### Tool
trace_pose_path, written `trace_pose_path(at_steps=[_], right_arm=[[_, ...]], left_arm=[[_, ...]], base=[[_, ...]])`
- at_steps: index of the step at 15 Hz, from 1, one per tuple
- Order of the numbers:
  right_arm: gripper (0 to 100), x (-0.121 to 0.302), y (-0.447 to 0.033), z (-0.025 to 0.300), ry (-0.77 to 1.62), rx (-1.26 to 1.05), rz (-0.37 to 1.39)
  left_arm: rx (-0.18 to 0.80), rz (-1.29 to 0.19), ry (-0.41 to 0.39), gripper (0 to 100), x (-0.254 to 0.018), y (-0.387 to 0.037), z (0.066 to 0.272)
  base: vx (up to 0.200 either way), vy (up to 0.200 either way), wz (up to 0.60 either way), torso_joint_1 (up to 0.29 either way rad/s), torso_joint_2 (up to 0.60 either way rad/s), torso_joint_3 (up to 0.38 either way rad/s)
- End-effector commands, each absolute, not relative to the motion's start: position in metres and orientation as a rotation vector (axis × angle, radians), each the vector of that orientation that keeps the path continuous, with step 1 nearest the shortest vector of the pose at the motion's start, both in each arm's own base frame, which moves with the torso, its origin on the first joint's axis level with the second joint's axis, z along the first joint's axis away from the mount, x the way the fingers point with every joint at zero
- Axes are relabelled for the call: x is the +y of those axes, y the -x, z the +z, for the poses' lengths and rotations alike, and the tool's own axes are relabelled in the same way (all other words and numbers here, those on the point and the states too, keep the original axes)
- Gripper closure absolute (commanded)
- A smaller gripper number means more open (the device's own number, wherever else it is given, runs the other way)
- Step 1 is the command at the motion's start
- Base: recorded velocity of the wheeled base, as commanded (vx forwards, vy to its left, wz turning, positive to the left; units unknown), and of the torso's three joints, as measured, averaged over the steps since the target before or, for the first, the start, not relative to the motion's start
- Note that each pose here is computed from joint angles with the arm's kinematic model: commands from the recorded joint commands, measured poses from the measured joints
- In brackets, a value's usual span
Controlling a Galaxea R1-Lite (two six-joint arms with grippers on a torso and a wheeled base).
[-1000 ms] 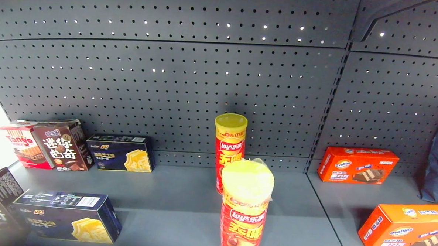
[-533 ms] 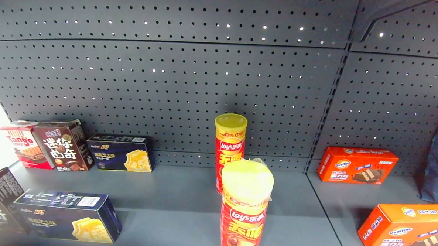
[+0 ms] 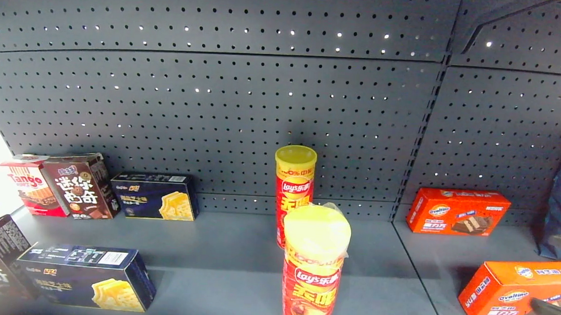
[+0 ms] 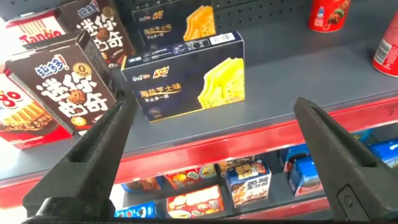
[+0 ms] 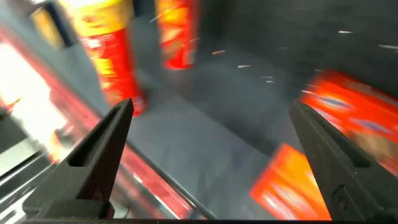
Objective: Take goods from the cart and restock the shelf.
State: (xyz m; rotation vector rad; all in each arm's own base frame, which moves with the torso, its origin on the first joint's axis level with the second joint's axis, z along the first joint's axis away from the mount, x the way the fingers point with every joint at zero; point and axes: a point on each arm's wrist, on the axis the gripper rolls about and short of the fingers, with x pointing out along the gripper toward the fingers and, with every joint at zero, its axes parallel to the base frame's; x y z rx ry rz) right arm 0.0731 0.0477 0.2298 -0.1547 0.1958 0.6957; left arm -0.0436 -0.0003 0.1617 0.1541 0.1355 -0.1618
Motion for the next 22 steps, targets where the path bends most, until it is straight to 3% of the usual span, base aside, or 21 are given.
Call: trace_pose_path(at_steps=[1,11,22], right_arm=[[0,0.104,-0.123,0.210,0.223,0.352,0.824],[0,0.137,-0.155,0.177,0.283,0.533,0.754],[0,0.162,-0.165,0.164,0.322,0.584,0.799]], left_arm=[[0.146,-0.162,-0.153,0,0.000,0.042,0.161],[0.139,-0.151,-0.153,0,0.000,0.043,0.162],[0.153,-0.150,-0.153,0,0.000,0.045,0.144]], base=[[0.000,0.000,0.00,0.000,0.00,0.000],[0.000,0.000,0.00,0.000,0.00,0.000],[0.000,0.000,0.00,0.000,0.00,0.000]])
